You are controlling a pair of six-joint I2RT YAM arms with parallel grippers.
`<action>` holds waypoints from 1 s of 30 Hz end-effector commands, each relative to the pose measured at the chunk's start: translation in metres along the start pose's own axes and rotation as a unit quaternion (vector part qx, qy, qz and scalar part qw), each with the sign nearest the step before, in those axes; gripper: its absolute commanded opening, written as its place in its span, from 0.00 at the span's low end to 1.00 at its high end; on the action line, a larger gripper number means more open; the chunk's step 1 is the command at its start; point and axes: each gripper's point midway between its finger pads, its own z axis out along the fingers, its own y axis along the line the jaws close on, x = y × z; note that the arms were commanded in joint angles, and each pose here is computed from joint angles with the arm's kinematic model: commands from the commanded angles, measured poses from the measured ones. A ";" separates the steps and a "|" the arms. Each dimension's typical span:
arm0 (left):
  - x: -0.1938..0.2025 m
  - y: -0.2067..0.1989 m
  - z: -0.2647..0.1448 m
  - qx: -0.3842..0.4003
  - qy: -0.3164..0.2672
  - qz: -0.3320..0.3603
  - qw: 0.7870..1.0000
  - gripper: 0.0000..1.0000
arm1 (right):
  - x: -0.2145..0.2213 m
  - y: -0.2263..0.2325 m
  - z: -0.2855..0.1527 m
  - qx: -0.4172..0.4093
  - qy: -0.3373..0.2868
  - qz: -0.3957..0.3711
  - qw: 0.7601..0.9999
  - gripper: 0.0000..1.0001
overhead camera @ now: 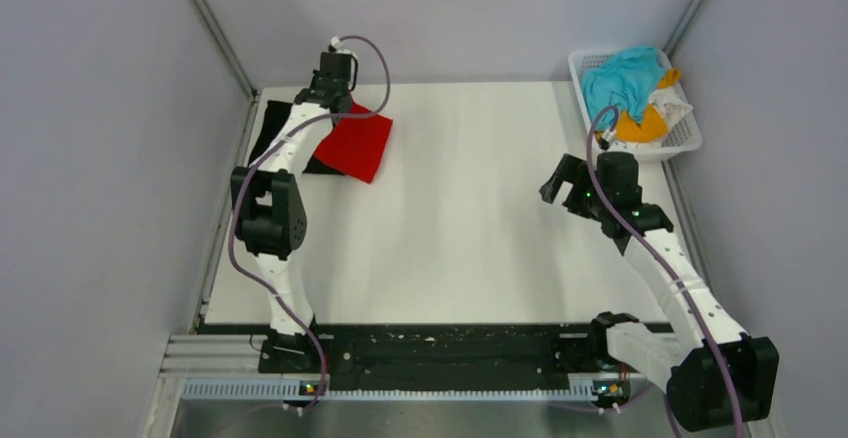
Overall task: Fold and stack the t-shirts
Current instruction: Put the neatly folded tshirt into the corner of the board with the left arm
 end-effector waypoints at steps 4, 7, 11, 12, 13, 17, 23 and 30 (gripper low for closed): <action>-0.078 0.059 -0.043 -0.010 -0.122 -0.048 0.991 0.00 | -0.026 0.006 0.001 -0.004 -0.035 -0.007 0.999 0.99; -0.090 0.060 -0.056 0.012 -0.144 -0.074 0.987 0.00 | -0.028 0.006 0.003 -0.006 -0.040 -0.006 0.999 0.99; -0.097 0.065 -0.068 0.017 -0.154 -0.098 0.983 0.00 | -0.031 0.008 0.003 -0.007 -0.042 -0.005 0.999 0.99; -0.098 0.066 -0.070 0.019 -0.155 -0.100 0.983 0.00 | -0.032 0.008 0.003 -0.008 -0.043 -0.006 0.999 0.99; -0.098 0.068 -0.072 0.017 -0.155 -0.100 0.983 0.00 | -0.033 0.006 0.003 -0.002 -0.046 -0.008 0.999 0.99; -0.094 0.081 -0.069 -0.010 -0.146 -0.105 0.984 0.00 | -0.038 0.001 0.000 0.011 -0.057 -0.010 0.998 0.99; -0.070 0.090 -0.043 -0.014 -0.114 -0.114 0.987 0.00 | -0.038 -0.001 0.002 0.015 -0.055 -0.009 0.998 0.99; -0.024 0.091 0.017 0.000 -0.052 -0.119 0.991 0.00 | -0.041 -0.001 0.003 0.024 -0.046 -0.009 0.999 0.99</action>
